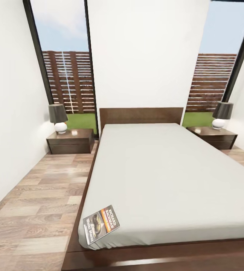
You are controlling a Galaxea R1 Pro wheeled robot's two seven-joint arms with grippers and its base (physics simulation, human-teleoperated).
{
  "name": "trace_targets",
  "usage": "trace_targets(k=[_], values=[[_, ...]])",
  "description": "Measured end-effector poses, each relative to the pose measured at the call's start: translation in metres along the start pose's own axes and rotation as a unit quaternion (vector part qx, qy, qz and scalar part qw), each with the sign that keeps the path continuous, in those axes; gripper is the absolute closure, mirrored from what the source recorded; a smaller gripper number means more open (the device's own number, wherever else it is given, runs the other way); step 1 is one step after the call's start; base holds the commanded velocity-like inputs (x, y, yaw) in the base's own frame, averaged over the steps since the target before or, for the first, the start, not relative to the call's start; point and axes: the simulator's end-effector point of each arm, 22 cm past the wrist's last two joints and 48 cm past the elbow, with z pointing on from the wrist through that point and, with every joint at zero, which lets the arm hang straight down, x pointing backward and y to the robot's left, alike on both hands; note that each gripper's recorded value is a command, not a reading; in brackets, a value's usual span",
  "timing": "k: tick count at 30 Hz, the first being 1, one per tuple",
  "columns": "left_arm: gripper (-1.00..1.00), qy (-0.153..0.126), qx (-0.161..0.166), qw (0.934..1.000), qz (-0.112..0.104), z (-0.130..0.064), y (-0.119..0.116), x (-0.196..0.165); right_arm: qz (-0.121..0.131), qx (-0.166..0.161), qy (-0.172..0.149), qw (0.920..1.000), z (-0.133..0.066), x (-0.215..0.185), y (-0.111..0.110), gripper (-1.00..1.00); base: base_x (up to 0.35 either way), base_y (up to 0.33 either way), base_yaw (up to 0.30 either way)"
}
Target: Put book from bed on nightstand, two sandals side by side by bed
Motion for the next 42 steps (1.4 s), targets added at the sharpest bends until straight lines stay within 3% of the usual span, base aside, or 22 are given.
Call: trace_targets(k=[9, 15, 18, 21, 22, 26, 30, 33, 34, 36, 37, 40, 41, 42], values=[[-1.00, 0.005, 0.013, 0.9999, 0.009, -0.013, 0.003, 0.011, 0.042, -0.075, -0.021, 0.9961, -0.022, -0.033, 0.040, -1.00, 0.000, 0.000, 0.000], [-1.00, 0.011, 0.046, 0.9988, 0.017, -0.026, -0.012, 0.021, 0.069, -0.156, -0.032, 0.9849, -0.049, -0.060, 0.093, -1.00, 0.000, 0.000, 0.000], [-1.00, 0.011, 0.051, 0.9985, 0.018, -0.031, -0.012, 0.022, 0.073, -0.172, -0.033, 0.9818, -0.058, -0.064, 0.101, -1.00, 0.000, 0.000, 0.000], [-1.00, 0.012, 0.064, 0.9977, 0.020, -0.037, -0.019, 0.024, 0.085, -0.215, -0.035, 0.9722, -0.081, -0.075, 0.136, -1.00, 0.000, 0.000, 0.000], [-1.00, 0.012, 0.064, 0.9977, 0.020, -0.038, -0.017, 0.024, 0.086, -0.215, -0.035, 0.9721, -0.082, -0.076, 0.135, -1.00, 0.000, 0.000, 0.000], [-1.00, 0.010, 0.076, 0.9969, 0.020, -0.046, -0.024, 0.021, 0.094, -0.271, -0.045, 0.9570, -0.117, -0.100, 0.182, -1.00, 0.000, 0.000, 0.000], [-1.00, 0.009, 0.081, 0.9965, 0.019, -0.052, -0.024, 0.020, 0.088, -0.301, -0.054, 0.9480, -0.139, -0.114, 0.203, -1.00, 0.000, 0.000, 0.000], [-1.00, 0.009, 0.089, 0.9958, 0.020, -0.055, -0.035, 0.019, 0.068, -0.351, -0.074, 0.9312, -0.169, -0.133, 0.241, -1.00, 0.000, 0.000, 0.000], [-1.00, 0.009, 0.089, 0.9958, 0.020, -0.056, -0.035, 0.019, 0.068, -0.351, -0.074, 0.9310, -0.169, -0.133, 0.241, -1.00, 0.000, 0.000, 0.000], [-1.00, 0.008, 0.095, 0.9952, 0.020, -0.059, -0.043, 0.019, 0.055, -0.383, -0.088, 0.9178, -0.190, -0.148, 0.265, -1.00, 0.000, 0.000, 0.000], [-1.00, 0.008, 0.095, 0.9952, 0.020, -0.059, -0.043, 0.019, 0.055, -0.384, -0.088, 0.9176, -0.190, -0.148, 0.265, -1.00, 0.000, 0.000, 0.000], [-1.00, 0.007, 0.104, 0.9944, 0.020, -0.063, -0.055, 0.018, 0.044, -0.428, -0.105, 0.8967, -0.219, -0.168, 0.294, -1.00, 0.000, 0.000, 0.000], [-1.00, 0.007, 0.104, 0.9944, 0.020, -0.063, -0.055, 0.018, 0.044, -0.428, -0.105, 0.8965, -0.220, -0.168, 0.294, -1.00, 0.000, 0.000, 0.000], [-1.00, 0.007, 0.106, 0.9941, 0.020, -0.065, -0.059, 0.018, 0.041, -0.443, -0.110, 0.8890, -0.229, -0.173, 0.303, -1.00, 0.000, 0.000, 0.000]])
